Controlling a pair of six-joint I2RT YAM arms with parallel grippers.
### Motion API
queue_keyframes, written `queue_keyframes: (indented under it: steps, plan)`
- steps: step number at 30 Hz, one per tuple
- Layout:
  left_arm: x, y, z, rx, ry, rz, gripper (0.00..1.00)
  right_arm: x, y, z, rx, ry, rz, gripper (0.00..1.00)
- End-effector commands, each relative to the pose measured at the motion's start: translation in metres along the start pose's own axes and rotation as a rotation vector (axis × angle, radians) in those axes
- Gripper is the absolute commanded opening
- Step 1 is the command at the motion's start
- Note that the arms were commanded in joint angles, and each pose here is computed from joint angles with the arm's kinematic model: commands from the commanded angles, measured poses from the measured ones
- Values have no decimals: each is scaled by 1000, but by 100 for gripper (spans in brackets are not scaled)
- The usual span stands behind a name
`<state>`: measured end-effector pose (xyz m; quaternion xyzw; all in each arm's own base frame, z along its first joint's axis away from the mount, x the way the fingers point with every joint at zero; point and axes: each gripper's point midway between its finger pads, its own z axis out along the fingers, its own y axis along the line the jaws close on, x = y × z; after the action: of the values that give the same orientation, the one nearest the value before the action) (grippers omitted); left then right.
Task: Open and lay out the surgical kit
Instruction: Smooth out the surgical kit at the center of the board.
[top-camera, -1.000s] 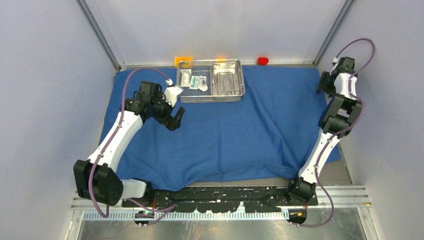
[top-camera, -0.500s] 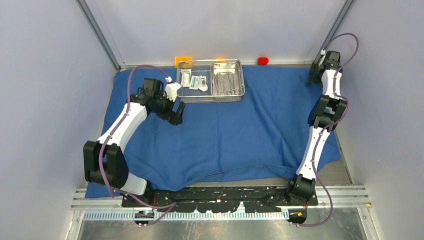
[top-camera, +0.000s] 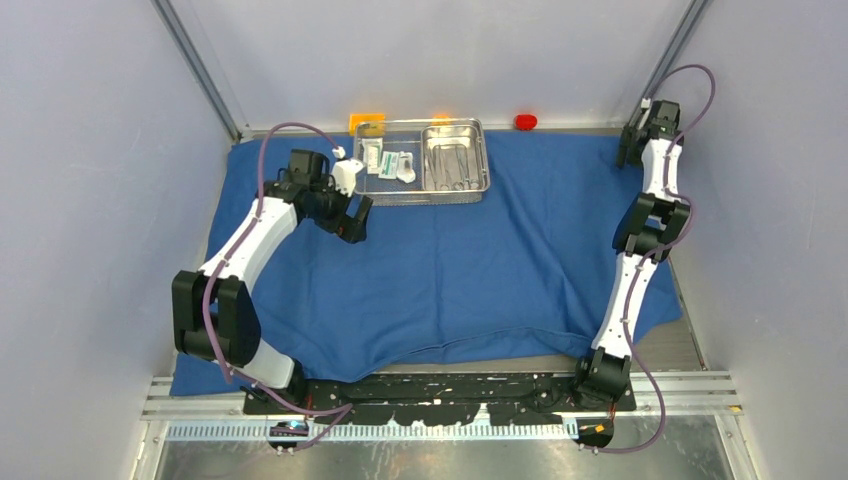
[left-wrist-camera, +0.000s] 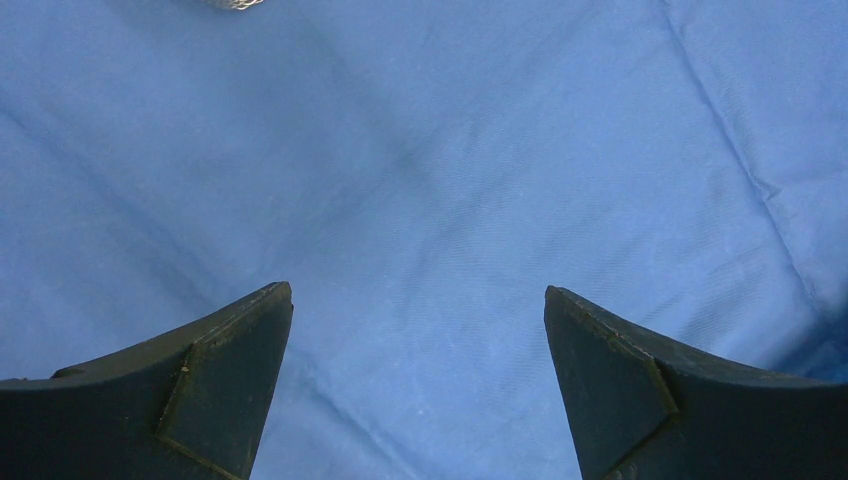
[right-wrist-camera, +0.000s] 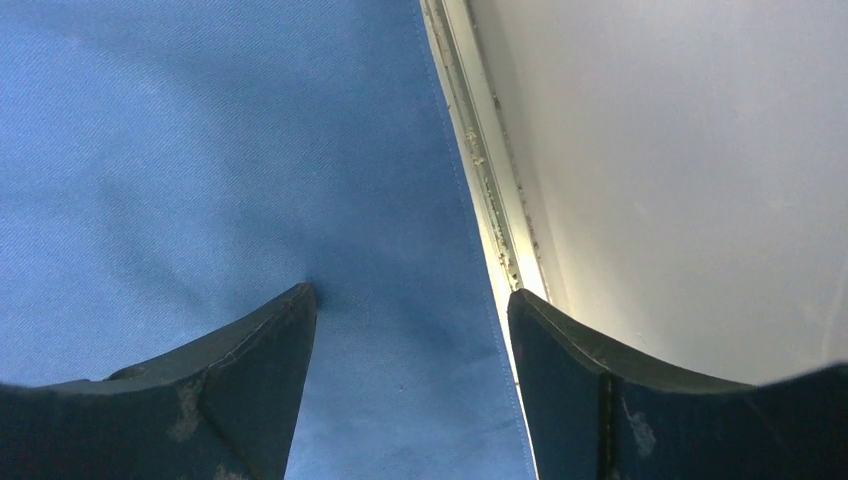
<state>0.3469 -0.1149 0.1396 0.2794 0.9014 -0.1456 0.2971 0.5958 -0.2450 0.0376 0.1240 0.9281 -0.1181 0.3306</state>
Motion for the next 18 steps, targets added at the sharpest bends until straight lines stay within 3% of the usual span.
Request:
queue_keyframes:
  steps: [1,6,18]
  plan:
    - [-20,7,-9,-30,-65,19,100,14,8,-2,-5,62,-56,73]
    - [-20,9,-9,-40,-69,25,100,38,12,5,-23,133,-71,61]
    - [-20,7,-12,-40,-76,33,99,38,11,4,-44,132,-56,16]
